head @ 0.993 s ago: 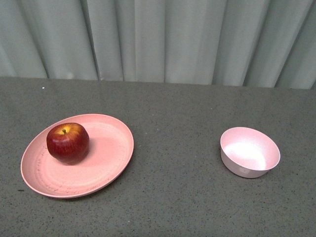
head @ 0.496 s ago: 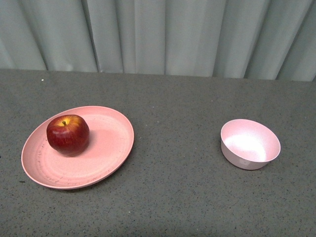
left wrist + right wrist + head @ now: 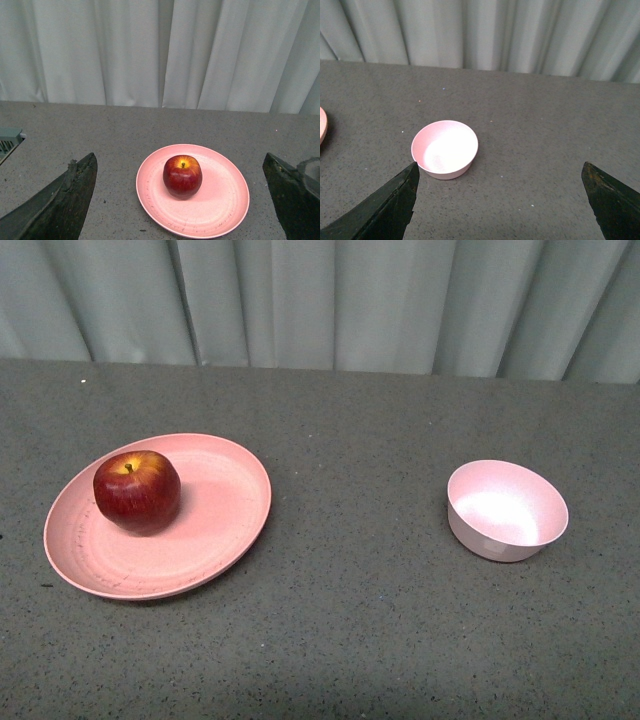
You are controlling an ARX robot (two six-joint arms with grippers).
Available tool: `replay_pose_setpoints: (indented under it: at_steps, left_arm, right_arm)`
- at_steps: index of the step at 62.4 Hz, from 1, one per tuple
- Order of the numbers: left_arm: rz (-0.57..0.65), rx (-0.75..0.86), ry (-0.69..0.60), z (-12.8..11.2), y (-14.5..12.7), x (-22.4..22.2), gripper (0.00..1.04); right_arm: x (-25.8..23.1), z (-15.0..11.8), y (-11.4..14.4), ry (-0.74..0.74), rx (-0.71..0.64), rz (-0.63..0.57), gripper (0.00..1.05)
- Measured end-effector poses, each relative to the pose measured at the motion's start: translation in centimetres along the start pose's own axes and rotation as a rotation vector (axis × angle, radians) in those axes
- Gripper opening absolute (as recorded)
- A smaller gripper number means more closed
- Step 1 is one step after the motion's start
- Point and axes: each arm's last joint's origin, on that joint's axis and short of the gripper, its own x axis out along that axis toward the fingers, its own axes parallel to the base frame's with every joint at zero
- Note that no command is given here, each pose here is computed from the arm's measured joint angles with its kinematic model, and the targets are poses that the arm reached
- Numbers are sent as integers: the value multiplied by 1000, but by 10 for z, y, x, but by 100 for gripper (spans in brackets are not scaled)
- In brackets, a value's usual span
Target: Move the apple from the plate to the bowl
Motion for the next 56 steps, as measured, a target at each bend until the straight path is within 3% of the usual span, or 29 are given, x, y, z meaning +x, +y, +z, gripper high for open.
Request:
replay_pose_setpoints:
  at_steps: [17, 26, 56]
  left_arm:
    - [0, 0, 0, 0, 0, 0, 98]
    - [0, 0, 0, 0, 0, 0, 98]
    - [0, 0, 0, 0, 0, 0, 98]
  right_arm:
    - [89, 4, 4, 361, -124, 168, 95]
    - [126, 0, 14, 480, -216, 254, 95]
    - [214, -33, 48, 664, -377, 385, 95]
